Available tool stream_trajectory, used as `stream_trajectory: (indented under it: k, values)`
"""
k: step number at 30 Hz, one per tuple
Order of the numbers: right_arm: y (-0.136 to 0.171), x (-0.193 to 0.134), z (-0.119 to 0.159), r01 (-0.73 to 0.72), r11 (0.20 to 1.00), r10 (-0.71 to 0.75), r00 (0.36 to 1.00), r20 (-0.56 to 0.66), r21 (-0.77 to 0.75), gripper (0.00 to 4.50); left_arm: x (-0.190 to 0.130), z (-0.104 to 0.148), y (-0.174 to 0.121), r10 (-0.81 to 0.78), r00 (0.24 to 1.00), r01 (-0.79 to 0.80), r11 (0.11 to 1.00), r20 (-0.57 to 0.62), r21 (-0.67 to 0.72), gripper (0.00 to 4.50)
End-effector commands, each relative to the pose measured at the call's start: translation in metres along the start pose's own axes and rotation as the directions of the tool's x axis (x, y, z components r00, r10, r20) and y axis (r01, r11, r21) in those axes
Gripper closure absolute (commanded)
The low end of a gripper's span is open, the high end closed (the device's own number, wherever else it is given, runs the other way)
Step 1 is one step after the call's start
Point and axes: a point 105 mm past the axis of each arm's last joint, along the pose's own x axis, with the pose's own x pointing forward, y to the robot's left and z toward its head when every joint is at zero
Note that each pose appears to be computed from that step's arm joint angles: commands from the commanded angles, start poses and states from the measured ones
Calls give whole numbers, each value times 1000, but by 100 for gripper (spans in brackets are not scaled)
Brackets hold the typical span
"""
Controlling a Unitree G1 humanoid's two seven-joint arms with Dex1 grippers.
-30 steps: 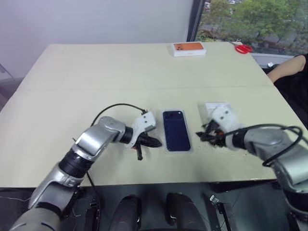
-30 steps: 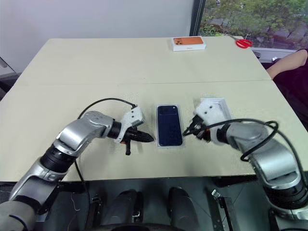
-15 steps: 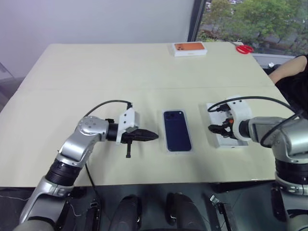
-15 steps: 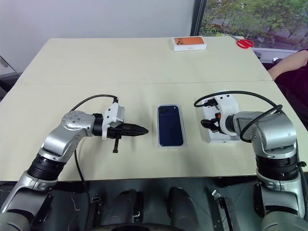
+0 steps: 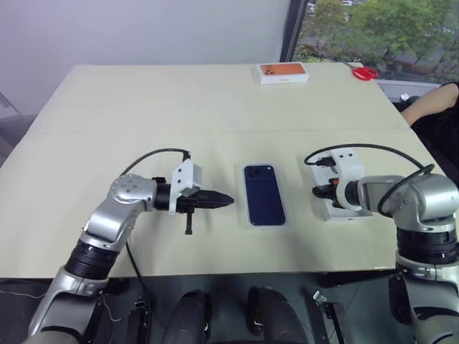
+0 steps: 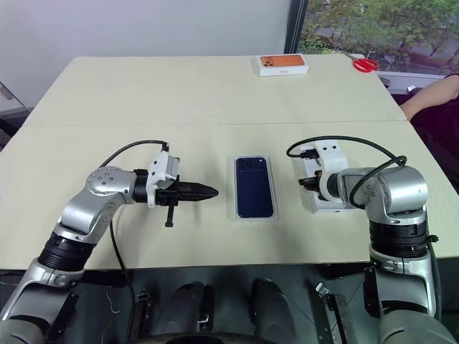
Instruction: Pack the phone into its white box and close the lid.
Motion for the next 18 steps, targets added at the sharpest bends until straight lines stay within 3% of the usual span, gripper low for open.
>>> stream_trajectory:
  k: [1,4,8,9,11,13,15,18]
  values:
    - [3,-10,17,-21,1000,21,998,63,-1,447,-8,4,7,57,998,-57,998,15,18,450]
    - [9,-20,31,-56,998,56,991,126,-5,447,-18,2,15,123,992,-123,992,12,10,450]
    - [46,-39,54,-275,961,275,927,254,-38,447,-33,-5,29,217,976,-217,976,-6,-12,450]
    - [67,-48,60,-398,915,397,867,302,-63,447,-38,-9,33,250,968,-250,968,-19,-15,450]
    - [114,-69,71,-668,739,641,658,394,-86,447,-51,-15,44,330,943,-331,943,-38,-24,450]
    - [142,-76,73,-784,618,722,537,435,-57,447,-57,-16,51,369,928,-370,928,-40,-26,450]
    - [164,-80,71,-847,531,750,482,454,23,447,-60,-17,55,390,920,-391,920,-41,-26,450]
    - [191,-82,67,-888,422,765,457,453,184,447,-63,-20,60,417,908,-418,908,-52,-25,450]
